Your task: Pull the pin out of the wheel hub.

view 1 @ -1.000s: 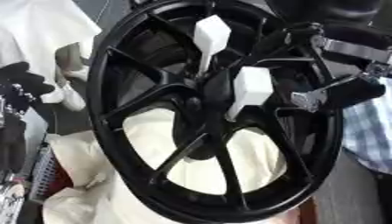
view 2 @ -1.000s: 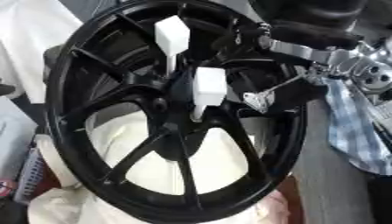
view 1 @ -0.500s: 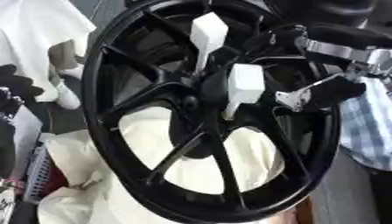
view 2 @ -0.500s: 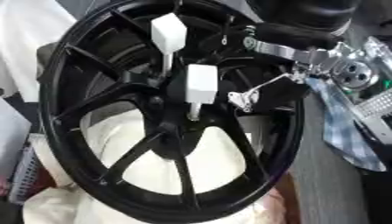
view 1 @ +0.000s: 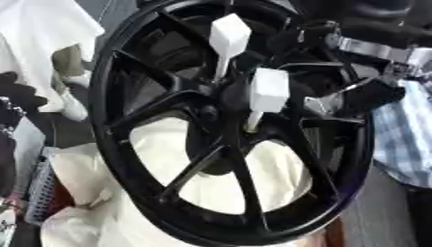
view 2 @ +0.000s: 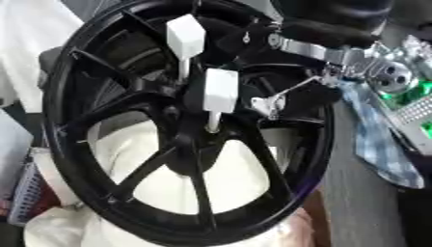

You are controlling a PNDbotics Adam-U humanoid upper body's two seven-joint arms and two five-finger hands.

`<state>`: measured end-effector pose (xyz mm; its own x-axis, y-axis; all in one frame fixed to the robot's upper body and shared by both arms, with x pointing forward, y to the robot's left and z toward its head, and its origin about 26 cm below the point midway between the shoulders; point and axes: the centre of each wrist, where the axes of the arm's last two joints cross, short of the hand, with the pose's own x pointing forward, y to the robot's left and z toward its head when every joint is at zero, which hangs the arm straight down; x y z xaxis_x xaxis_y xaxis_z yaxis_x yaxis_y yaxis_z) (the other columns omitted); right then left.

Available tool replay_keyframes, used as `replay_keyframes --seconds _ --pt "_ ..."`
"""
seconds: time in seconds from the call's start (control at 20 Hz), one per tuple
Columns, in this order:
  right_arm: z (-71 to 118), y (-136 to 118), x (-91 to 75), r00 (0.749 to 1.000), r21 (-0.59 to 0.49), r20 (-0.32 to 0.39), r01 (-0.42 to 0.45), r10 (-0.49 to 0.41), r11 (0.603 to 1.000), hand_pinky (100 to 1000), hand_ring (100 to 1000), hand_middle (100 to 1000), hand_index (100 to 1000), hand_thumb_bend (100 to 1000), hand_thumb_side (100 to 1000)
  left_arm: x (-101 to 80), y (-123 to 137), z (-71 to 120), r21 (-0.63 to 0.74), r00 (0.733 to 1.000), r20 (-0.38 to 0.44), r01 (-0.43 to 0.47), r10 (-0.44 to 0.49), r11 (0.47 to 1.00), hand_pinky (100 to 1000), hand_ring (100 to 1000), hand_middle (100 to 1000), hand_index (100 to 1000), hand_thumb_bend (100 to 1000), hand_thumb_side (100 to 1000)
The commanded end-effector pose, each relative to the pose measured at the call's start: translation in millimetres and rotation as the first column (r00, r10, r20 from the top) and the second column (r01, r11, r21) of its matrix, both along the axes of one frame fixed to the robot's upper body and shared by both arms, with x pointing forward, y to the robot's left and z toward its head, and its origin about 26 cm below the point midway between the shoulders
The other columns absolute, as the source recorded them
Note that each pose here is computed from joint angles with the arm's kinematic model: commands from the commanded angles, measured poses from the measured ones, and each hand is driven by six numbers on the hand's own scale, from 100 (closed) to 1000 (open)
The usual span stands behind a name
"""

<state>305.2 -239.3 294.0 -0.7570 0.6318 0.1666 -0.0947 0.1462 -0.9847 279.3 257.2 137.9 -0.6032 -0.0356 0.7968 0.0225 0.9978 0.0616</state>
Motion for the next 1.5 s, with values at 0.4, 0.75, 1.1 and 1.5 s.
replay_keyframes --seconds 0.4,0.75,1.1,1.5 --pt "17.0 -14 -4.9 0.999 0.005 0.044 -0.007 0.006 1.0 899 879 889 955 100 165 -5.4 5 -2.0 -0.039 0.999 -0.02 -0.027 0.026 0.999 734 600 578 762 100 694" --pt "15.7 -8 -4.0 0.999 0.043 0.003 -0.044 0.044 0.998 893 872 887 961 100 140 -5.8 6 -2.5 -0.043 0.999 -0.026 -0.038 0.037 0.998 734 593 578 763 100 700" --pt "5.3 4 -2.3 0.997 0.058 -0.049 -0.058 0.06 0.997 889 872 888 962 100 210 -5.7 6 -2.3 -0.039 0.998 -0.033 -0.048 0.047 0.998 735 586 578 763 100 713" --pt "-0.1 16 -1.9 0.996 0.054 -0.042 -0.081 0.084 0.995 893 874 886 950 100 294 -4.9 6 -1.0 -0.033 0.998 -0.036 -0.049 0.048 0.998 735 585 577 762 100 720"
